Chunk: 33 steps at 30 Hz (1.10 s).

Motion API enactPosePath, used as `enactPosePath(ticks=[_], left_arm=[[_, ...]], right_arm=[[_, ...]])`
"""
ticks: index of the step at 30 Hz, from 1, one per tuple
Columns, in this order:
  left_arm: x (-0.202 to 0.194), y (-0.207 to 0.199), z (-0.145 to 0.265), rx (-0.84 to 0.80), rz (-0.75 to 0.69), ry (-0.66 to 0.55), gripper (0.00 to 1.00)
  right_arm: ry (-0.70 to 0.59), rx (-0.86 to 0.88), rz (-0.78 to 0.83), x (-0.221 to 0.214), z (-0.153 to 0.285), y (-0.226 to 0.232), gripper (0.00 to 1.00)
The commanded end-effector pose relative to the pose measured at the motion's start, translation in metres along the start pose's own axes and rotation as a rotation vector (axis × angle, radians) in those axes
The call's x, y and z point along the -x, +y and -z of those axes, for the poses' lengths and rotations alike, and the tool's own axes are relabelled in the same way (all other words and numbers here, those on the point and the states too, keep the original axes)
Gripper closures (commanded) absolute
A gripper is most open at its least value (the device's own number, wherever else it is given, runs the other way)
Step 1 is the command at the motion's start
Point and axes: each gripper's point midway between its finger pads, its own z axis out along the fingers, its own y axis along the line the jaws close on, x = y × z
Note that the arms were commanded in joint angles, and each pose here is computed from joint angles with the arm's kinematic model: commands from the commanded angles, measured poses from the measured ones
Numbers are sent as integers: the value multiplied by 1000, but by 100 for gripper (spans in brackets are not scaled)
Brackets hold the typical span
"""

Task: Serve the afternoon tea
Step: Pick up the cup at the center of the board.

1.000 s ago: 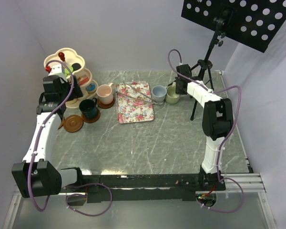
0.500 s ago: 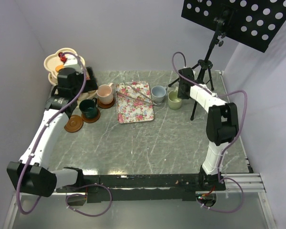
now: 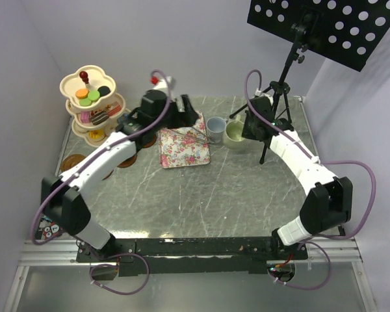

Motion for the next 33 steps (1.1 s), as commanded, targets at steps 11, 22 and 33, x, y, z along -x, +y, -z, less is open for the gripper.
enactPosePath(ticks=[11, 22, 33], left_arm=[[-63, -48, -31, -68, -75, 234, 9], [-91, -52, -28, -122, -68, 329, 85], [-39, 41, 37, 43, -261, 180, 99]], right_arm=[[-126, 299, -18, 30, 67, 106, 100], [-129, 367, 33, 24, 72, 142, 100], [-185, 334, 56, 29, 80, 129, 29]])
